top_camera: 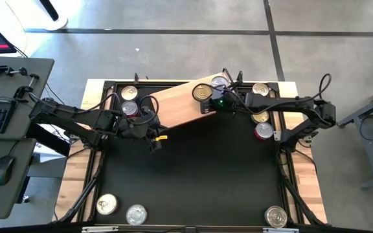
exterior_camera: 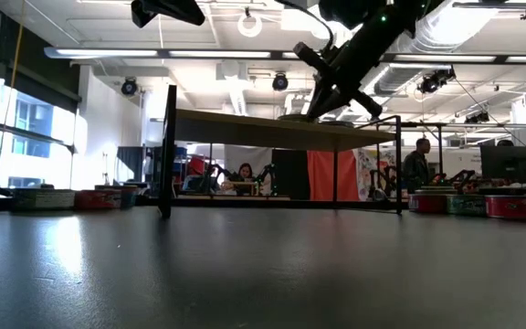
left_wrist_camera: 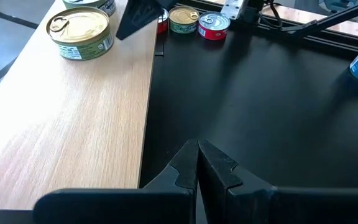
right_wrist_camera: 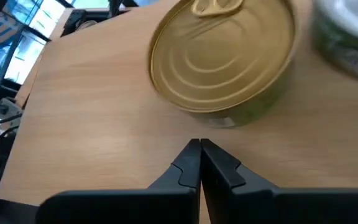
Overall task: Stack canned seafood by type on shelf
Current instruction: Put the bottom gold and green tuna can on the shelf
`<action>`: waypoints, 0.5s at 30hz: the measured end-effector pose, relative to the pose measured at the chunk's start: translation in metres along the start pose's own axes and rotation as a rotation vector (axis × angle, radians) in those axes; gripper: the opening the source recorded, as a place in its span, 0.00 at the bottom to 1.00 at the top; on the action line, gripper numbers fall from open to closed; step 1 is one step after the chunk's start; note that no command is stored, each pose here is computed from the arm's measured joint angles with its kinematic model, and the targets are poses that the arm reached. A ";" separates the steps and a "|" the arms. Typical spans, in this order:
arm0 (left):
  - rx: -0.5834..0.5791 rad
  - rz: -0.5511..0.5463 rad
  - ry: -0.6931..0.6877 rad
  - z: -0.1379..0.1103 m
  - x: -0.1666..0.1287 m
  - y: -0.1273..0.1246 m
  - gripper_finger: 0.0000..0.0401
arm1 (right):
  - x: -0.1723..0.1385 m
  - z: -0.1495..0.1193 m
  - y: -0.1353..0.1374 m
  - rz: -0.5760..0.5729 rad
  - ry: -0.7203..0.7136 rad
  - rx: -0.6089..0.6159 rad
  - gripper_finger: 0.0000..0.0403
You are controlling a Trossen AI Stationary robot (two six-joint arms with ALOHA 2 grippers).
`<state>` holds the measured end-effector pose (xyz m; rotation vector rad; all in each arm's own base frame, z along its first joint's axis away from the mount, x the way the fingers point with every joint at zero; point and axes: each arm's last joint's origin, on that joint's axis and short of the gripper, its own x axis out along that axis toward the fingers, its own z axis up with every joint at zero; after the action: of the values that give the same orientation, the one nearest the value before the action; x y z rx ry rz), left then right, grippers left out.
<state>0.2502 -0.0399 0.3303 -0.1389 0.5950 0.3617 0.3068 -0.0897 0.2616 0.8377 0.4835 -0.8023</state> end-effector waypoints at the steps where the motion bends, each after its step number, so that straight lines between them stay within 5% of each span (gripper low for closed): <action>1: 0.000 0.000 0.000 0.000 0.000 0.000 0.00 | 0.002 -0.001 0.000 -0.005 0.003 0.002 0.00; 15: 0.000 -0.001 0.000 0.000 0.000 0.000 0.00 | 0.008 0.006 -0.004 -0.059 -0.087 0.031 0.00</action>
<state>0.2502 -0.0400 0.3303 -0.1393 0.5953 0.3607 0.3092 -0.0991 0.2579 0.8166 0.4207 -0.8986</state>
